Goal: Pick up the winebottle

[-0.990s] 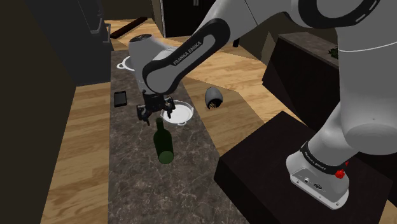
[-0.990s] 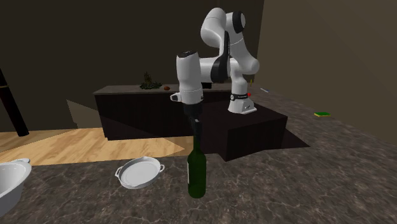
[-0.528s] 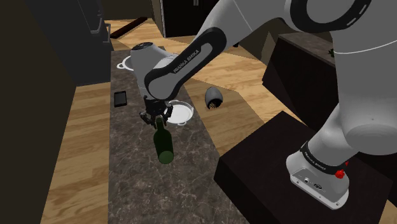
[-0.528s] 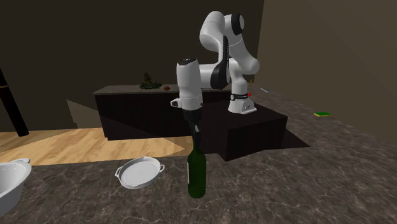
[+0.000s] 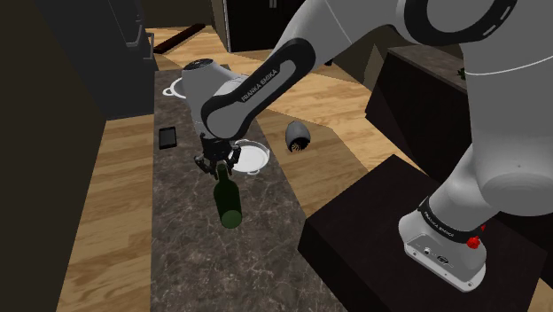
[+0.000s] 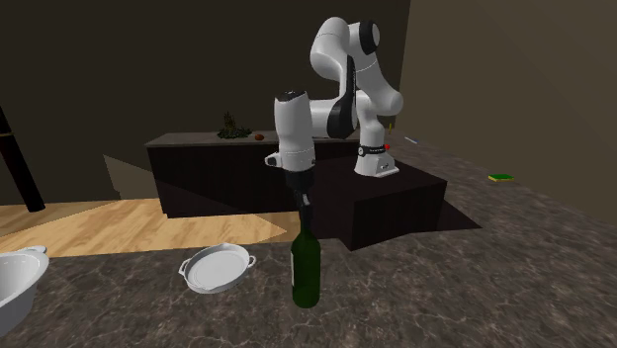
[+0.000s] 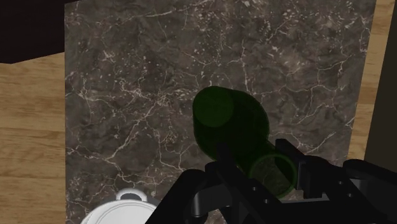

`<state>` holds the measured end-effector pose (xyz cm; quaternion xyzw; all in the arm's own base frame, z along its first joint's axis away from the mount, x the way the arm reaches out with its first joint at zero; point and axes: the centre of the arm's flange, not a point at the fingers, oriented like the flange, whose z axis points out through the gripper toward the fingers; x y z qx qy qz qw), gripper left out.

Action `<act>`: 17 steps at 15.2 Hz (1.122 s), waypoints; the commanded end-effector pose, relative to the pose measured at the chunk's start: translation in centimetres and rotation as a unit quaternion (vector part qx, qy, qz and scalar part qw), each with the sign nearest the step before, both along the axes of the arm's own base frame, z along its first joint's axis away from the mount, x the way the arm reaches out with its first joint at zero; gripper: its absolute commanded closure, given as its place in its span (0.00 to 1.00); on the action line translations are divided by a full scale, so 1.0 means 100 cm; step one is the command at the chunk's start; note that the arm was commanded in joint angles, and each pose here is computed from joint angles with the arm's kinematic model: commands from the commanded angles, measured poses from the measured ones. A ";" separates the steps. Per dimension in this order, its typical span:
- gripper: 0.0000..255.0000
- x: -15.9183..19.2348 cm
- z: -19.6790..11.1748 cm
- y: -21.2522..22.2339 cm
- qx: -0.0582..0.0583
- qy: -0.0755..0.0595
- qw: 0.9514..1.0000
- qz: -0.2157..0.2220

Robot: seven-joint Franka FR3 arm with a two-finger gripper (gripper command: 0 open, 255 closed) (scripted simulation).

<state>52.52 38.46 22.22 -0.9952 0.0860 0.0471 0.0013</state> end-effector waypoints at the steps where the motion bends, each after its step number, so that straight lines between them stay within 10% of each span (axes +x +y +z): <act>1: 1.00 0.000 0.005 0.000 0.000 0.000 1.000 0.000; 17: 1.00 0.000 0.079 0.000 0.000 0.000 1.000 0.000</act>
